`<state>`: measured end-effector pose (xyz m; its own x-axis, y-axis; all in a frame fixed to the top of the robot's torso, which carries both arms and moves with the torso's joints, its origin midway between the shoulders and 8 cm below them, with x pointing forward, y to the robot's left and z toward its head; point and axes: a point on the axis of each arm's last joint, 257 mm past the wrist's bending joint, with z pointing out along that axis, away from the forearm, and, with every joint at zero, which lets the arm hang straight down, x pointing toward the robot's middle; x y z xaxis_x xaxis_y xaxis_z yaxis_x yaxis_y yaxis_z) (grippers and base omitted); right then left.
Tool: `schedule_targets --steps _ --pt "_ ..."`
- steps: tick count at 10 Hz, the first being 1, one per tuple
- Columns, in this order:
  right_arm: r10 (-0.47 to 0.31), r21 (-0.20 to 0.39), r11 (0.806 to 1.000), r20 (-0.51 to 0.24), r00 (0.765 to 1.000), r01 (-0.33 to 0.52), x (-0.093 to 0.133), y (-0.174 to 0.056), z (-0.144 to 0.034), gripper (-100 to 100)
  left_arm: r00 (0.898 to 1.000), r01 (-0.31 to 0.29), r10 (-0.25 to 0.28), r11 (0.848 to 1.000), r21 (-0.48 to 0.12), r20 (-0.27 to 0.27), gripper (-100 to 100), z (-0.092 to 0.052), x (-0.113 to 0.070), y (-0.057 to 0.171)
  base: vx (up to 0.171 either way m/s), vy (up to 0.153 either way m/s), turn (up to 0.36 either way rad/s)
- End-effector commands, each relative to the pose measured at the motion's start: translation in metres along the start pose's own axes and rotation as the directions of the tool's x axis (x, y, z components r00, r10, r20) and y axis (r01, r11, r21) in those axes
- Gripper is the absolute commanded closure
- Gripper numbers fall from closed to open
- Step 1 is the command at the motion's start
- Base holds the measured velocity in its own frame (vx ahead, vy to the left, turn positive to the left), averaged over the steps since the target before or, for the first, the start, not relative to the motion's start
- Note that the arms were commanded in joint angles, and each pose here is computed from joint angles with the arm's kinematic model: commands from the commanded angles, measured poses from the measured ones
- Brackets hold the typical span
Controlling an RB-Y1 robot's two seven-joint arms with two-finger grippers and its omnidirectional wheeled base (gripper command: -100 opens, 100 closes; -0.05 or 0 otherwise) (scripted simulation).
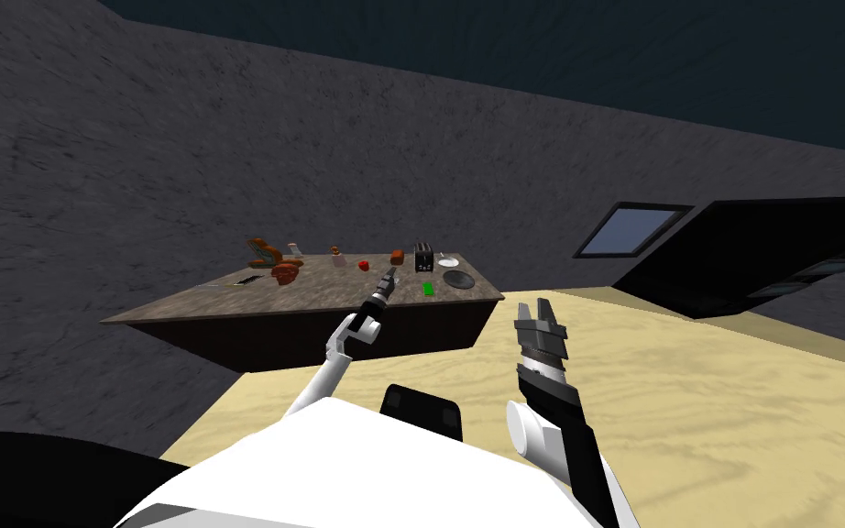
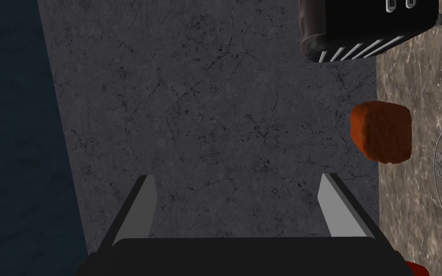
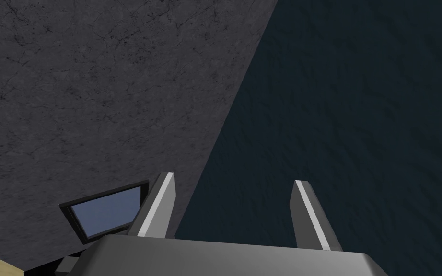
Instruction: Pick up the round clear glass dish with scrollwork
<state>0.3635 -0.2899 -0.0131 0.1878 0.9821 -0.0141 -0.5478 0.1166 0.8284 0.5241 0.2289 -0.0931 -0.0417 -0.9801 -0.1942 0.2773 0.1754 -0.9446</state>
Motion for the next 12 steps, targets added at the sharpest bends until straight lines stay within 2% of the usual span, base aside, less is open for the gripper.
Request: schedule_targets --steps 1,2,3,4,5,6,7,8,9,10,11,12 --pt "0.000 0.000 1.000 0.000 1.000 0.000 0.000 0.000 0.000 0 1.000 0.000 0.000 1.000 -0.029 -0.005 -100 0.006 0.000 0.008 -0.092 0.018 0.006" --pt "0.000 0.000 1.000 0.000 1.000 0.000 0.000 0.000 0.000 0 1.000 0.001 -0.002 0.997 -0.072 -0.014 -100 0.016 0.003 0.022 -0.088 0.018 0.023" --pt "0.000 0.000 1.000 0.000 1.000 0.000 0.000 0.000 0.000 0 1.000 0.001 -0.002 0.997 -0.072 -0.015 -100 0.018 0.004 0.022 -0.070 0.009 0.009" --pt "0.000 0.000 1.000 0.000 1.000 0.000 0.000 0.000 0.000 0 1.000 0.001 -0.004 0.993 -0.114 -0.022 -100 0.027 0.006 0.035 -0.073 0.011 0.021" --pt "0.000 0.000 1.000 0.000 1.000 0.000 0.000 0.000 0.000 0 1.000 0.001 -0.003 0.993 -0.116 -0.024 -100 0.031 0.007 0.035 -0.070 0.006 0.009" --pt "0.000 0.000 1.000 0.000 1.000 0.000 0.000 0.000 0.000 0 1.000 0.001 -0.006 0.987 -0.159 -0.031 -100 0.038 0.009 0.047 -0.092 0.007 0.019" --pt "0.000 0.000 1.000 0.000 1.000 0.000 0.000 0.000 0.000 0 0.999 0.000 -0.005 0.987 -0.160 -0.033 -100 0.042 0.011 0.048 -0.072 0.010 0.011" --pt "0.000 0.000 1.000 0.000 1.000 0.000 0.000 0.000 0.000 0 0.999 -0.001 -0.007 0.980 -0.199 -0.040 -100 0.051 0.013 0.058 -0.060 0.019 0.023" --pt "0.000 0.000 1.000 0.000 1.000 0.000 0.000 0.000 0.000 0 0.999 -0.002 -0.007 0.979 -0.204 -0.042 -100 0.054 0.014 0.061 -0.047 0.018 0.011" --pt "0.000 0.000 1.000 0.000 1.000 0.000 0.000 0.000 0.000 0 0.999 -0.003 -0.009 0.970 -0.244 -0.049 -100 0.061 0.016 0.071 -0.045 0.016 0.023" --pt "0.000 0.000 1.000 0.000 1.000 0.000 0.000 0.000 0.000 0 0.999 -0.004 -0.009 0.969 -0.248 -0.050 -100 0.064 0.017 0.073 -0.036 0.015 0.008" --pt "0.000 0.000 1.000 0.000 1.000 0.000 0.000 0.000 0.000 0 0.998 -0.006 -0.011 0.959 -0.282 -0.059 -100 0.075 0.021 0.079 -0.041 0.020 0.020"
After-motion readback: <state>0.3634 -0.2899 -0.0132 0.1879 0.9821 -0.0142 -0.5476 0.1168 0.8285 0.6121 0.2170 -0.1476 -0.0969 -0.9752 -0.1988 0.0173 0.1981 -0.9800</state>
